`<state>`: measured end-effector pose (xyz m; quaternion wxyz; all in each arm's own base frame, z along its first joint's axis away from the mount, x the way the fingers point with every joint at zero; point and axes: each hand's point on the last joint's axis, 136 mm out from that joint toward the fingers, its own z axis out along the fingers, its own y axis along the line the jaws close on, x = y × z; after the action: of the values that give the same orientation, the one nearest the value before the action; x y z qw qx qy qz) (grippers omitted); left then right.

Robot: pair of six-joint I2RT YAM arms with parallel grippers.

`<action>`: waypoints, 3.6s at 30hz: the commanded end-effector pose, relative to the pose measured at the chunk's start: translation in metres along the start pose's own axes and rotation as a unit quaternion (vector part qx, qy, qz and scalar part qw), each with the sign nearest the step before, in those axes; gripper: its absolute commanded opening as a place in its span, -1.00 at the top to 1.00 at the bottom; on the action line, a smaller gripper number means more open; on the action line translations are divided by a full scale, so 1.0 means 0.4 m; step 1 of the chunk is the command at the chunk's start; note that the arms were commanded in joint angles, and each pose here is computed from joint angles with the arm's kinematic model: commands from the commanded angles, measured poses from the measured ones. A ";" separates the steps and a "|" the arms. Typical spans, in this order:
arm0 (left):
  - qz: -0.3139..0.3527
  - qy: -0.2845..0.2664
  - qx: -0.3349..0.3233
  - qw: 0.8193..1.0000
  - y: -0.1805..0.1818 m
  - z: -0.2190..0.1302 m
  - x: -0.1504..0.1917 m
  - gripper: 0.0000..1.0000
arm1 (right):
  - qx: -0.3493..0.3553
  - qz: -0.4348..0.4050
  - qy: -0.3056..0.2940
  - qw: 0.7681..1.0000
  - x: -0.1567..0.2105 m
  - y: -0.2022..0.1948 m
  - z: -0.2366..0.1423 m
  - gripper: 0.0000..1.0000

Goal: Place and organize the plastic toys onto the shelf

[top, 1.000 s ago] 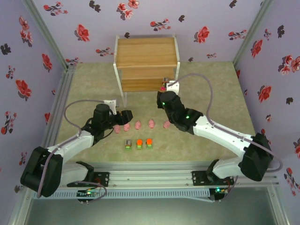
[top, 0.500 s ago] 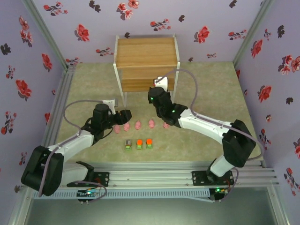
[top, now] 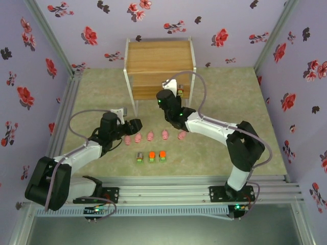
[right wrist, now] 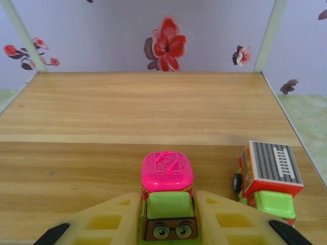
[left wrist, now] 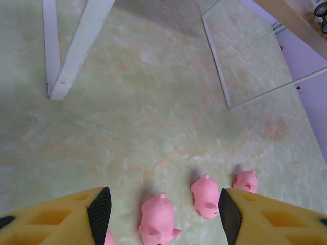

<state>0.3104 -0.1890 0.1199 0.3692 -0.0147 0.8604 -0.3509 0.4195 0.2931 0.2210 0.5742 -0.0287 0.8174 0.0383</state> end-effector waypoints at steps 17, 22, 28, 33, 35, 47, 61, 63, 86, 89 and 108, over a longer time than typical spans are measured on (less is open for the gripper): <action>-0.010 0.006 0.009 1.000 0.006 0.010 0.006 -0.23 | 0.003 0.010 0.019 1.000 0.002 -0.018 0.067 1.00; -0.011 0.006 0.011 1.000 0.005 0.008 0.006 -0.23 | 0.004 0.006 0.030 1.000 0.023 -0.020 0.074 1.00; -0.011 0.003 0.011 1.000 0.004 0.003 0.002 -0.23 | 0.012 0.001 0.037 0.999 0.039 -0.029 0.076 0.94; -0.011 0.002 0.011 1.000 0.004 0.000 0.000 -0.23 | 0.019 -0.003 0.039 0.999 0.042 -0.038 0.071 0.88; -0.012 0.002 0.012 1.000 0.004 0.000 0.000 -0.23 | 0.022 -0.005 0.041 0.999 0.045 -0.042 0.070 0.83; -0.013 0.004 0.013 1.000 0.004 0.002 0.001 -0.23 | 0.024 -0.009 0.039 0.999 0.039 -0.051 0.059 0.71; -0.012 0.004 0.015 1.000 0.001 0.002 0.001 -0.23 | 0.010 -0.008 0.014 1.000 -0.035 -0.042 0.024 0.58; -0.012 0.003 0.016 1.000 0.000 0.001 0.000 -0.23 | 0.008 -0.007 0.010 1.000 -0.049 -0.040 0.018 0.57; 0.017 -0.020 -0.021 0.999 0.013 -0.040 -0.023 -0.24 | 0.000 0.012 0.024 1.000 -0.034 -0.063 -0.165 0.48; 0.020 -0.024 -0.028 0.999 0.017 -0.048 -0.026 -0.25 | -0.002 0.020 0.038 0.999 0.006 -0.078 -0.200 0.47; 0.061 -0.039 -0.076 0.994 0.026 -0.076 -0.033 -0.68 | -0.003 0.011 0.110 0.994 0.264 -0.027 -0.395 0.04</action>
<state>0.3028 -0.1641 0.1326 0.4077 -0.0115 0.8678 -0.2839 0.2467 0.2744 0.1914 0.4860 -0.0483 0.8698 0.0697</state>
